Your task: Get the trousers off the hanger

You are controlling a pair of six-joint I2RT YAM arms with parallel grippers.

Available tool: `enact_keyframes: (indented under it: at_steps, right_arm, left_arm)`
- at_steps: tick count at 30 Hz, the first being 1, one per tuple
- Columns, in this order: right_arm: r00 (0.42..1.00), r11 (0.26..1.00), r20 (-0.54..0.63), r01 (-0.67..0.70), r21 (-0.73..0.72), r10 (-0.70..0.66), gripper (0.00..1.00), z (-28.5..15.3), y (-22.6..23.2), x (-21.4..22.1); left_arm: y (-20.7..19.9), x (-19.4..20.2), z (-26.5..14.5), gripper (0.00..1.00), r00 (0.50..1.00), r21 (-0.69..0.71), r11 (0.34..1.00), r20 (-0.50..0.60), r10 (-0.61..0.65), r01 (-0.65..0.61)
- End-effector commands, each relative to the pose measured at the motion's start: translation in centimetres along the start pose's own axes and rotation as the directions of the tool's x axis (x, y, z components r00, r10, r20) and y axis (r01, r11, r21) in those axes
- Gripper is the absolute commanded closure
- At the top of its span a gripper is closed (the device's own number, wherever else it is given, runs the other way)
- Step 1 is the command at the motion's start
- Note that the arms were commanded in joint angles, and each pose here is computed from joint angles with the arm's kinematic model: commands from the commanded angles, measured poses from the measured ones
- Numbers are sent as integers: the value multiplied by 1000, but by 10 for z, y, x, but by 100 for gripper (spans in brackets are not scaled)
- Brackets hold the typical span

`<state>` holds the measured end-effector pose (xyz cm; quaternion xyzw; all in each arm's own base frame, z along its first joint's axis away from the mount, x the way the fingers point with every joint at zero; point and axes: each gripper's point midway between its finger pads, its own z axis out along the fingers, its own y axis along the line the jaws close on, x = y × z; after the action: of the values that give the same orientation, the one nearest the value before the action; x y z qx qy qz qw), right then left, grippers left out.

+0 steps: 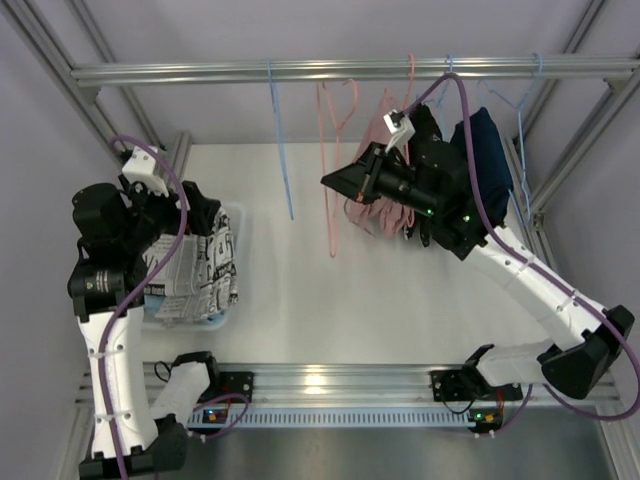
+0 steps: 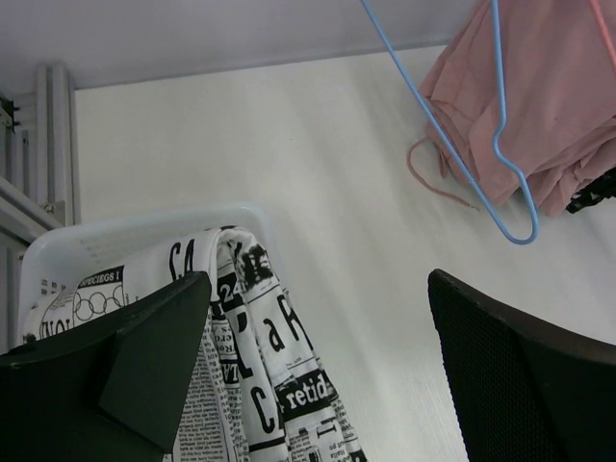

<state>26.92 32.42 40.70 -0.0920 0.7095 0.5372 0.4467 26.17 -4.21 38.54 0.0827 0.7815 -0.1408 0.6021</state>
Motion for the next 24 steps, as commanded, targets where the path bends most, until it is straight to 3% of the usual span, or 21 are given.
enact_keyframes:
  at_steps: [1, 11, 24]
  right_arm:
    - [994, 998, 86, 60, 30, -62, 100, 6, 25, -28]
    - [995, 982, 73, 58, 179, -72, 100, 53, 4, -41]
    - [990, 981, 97, 87, 175, -105, 100, 91, -4, -56]
  left_arm:
    - [-4, -5, -3, 1, 1000, 9, 1000, 5, -22, 22]
    - [-3, -16, -2, 1, 998, 1, 999, 35, -53, 53]
    - [-3, -11, -5, 1, 997, -15, 998, 50, -63, 64]
